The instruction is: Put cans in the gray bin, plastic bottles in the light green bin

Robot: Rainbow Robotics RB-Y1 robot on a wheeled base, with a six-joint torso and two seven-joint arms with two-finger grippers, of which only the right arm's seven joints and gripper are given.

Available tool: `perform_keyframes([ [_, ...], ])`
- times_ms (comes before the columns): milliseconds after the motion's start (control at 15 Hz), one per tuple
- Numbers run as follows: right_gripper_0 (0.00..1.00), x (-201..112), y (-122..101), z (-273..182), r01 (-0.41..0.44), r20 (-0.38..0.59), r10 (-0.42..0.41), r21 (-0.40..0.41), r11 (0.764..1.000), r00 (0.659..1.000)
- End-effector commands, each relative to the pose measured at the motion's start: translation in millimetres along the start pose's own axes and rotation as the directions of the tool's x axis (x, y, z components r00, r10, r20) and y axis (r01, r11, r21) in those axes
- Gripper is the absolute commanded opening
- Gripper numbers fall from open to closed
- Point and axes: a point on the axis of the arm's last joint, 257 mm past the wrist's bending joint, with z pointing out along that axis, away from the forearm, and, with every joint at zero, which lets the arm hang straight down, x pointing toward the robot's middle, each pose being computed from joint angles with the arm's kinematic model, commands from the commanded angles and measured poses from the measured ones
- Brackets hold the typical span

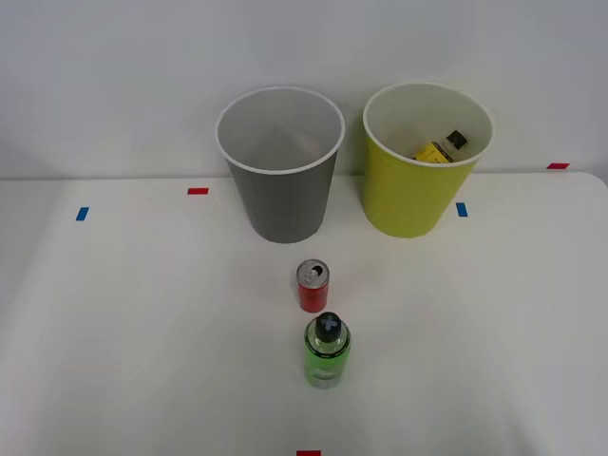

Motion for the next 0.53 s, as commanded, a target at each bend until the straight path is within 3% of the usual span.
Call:
perform_keyframes([
  [67,1.0,7.3,2.1,-9.8,0.118,-0.014,-0.118,-0.006,0.993,0.993],
  [333,1.0,21.1,1.0,-19.6,0.084,-0.056,-0.083,0.007,0.996,0.995],
  [533,1.0,24.2,1.7,-21.8,-0.023,-0.067,0.023,0.01,1.0,0.997],
])
